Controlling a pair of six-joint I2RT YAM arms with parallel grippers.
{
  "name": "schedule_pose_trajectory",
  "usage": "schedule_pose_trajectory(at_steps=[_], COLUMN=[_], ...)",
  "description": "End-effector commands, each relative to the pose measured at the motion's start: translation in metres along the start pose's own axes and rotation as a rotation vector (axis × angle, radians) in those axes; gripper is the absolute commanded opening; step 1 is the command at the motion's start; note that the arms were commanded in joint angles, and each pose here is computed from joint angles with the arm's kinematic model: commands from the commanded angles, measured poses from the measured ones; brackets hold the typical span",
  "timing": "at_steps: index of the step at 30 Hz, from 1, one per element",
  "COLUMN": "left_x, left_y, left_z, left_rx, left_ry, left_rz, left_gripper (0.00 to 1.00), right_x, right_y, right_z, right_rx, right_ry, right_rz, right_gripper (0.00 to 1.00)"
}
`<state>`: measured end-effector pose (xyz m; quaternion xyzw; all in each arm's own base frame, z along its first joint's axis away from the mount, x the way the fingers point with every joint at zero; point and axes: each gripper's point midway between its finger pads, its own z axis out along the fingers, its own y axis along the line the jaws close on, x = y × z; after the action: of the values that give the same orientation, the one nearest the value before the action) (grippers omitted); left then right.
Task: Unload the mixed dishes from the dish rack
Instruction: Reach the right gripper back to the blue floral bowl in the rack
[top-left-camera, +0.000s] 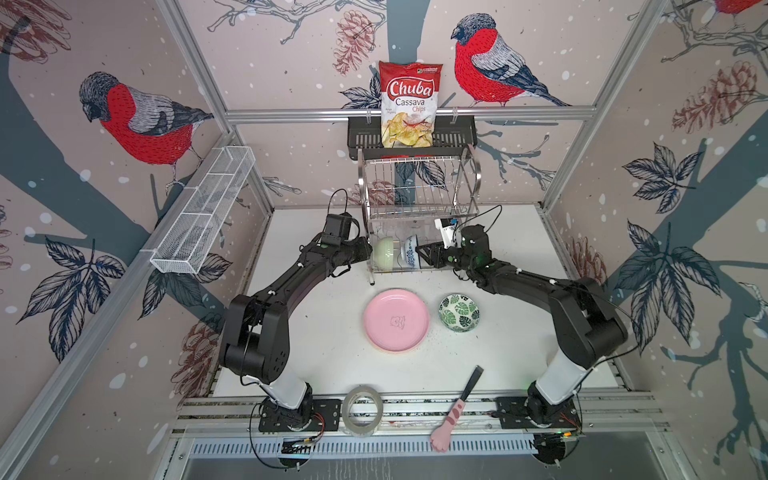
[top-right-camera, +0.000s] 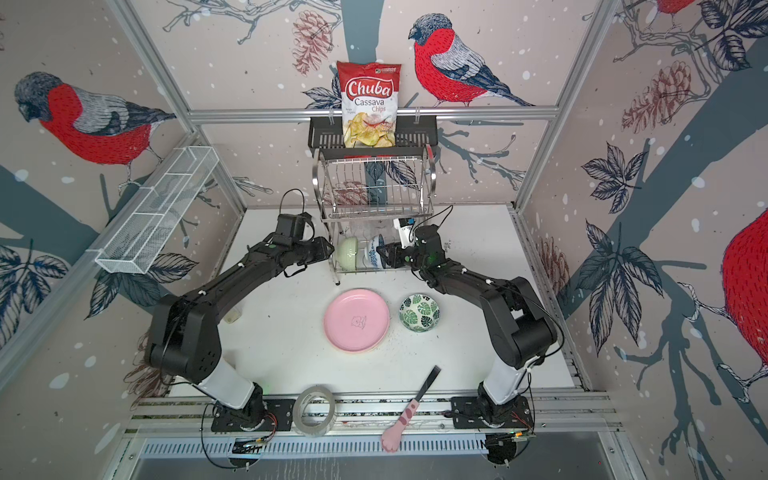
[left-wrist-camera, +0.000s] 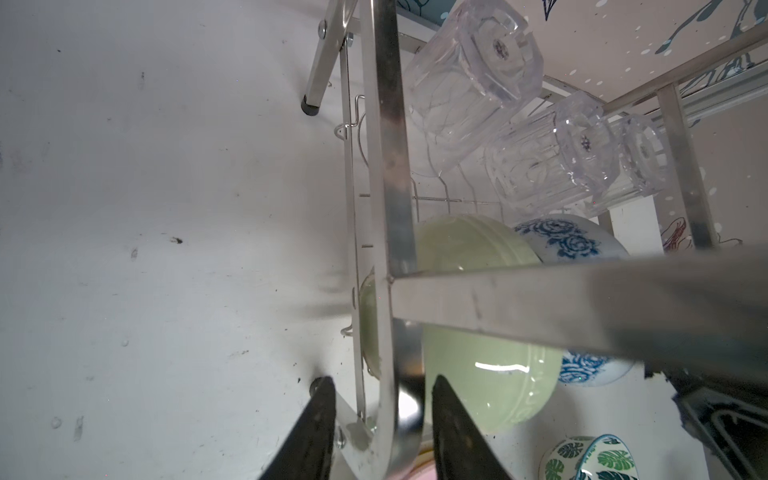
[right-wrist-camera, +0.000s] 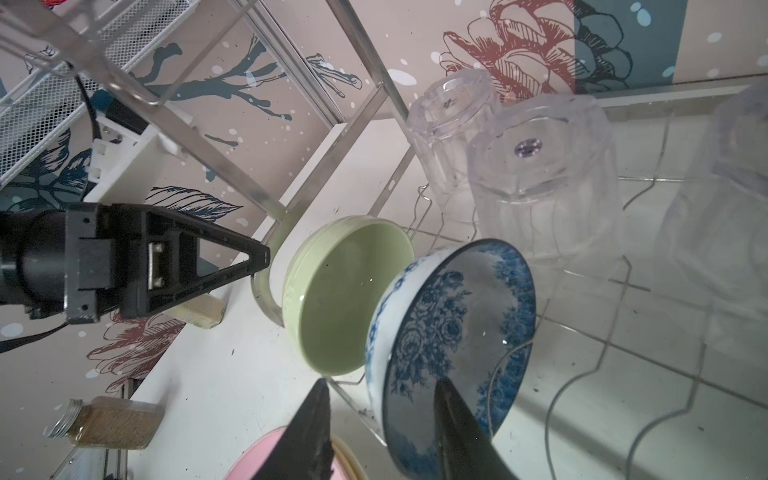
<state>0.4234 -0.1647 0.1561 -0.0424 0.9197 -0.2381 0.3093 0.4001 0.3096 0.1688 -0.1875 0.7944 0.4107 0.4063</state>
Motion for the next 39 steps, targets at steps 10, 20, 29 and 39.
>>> schedule_pose_trajectory(at_steps=[10, 20, 29, 39], left_x=[-0.001, 0.002, 0.004, 0.006], left_y=[0.001, -0.001, 0.0, 0.001], left_z=[0.003, 0.004, 0.007, 0.008], left_rx=[-0.008, -0.004, -0.004, -0.003], left_ry=[0.013, 0.021, 0.03, 0.04], left_rz=[0.002, 0.004, 0.005, 0.003], left_gripper=[0.34, 0.32, 0.32, 0.32], right_x=[0.005, 0.024, 0.031, 0.033], right_y=[0.002, 0.004, 0.003, 0.004], right_z=[0.021, 0.037, 0.045, 0.041], right_rx=[-0.13, -0.161, -0.185, -0.254], right_ry=[0.032, 0.087, 0.105, 0.09], right_rz=[0.033, 0.072, 0.103, 0.155], right_gripper=[0.36, 0.32, 0.27, 0.2])
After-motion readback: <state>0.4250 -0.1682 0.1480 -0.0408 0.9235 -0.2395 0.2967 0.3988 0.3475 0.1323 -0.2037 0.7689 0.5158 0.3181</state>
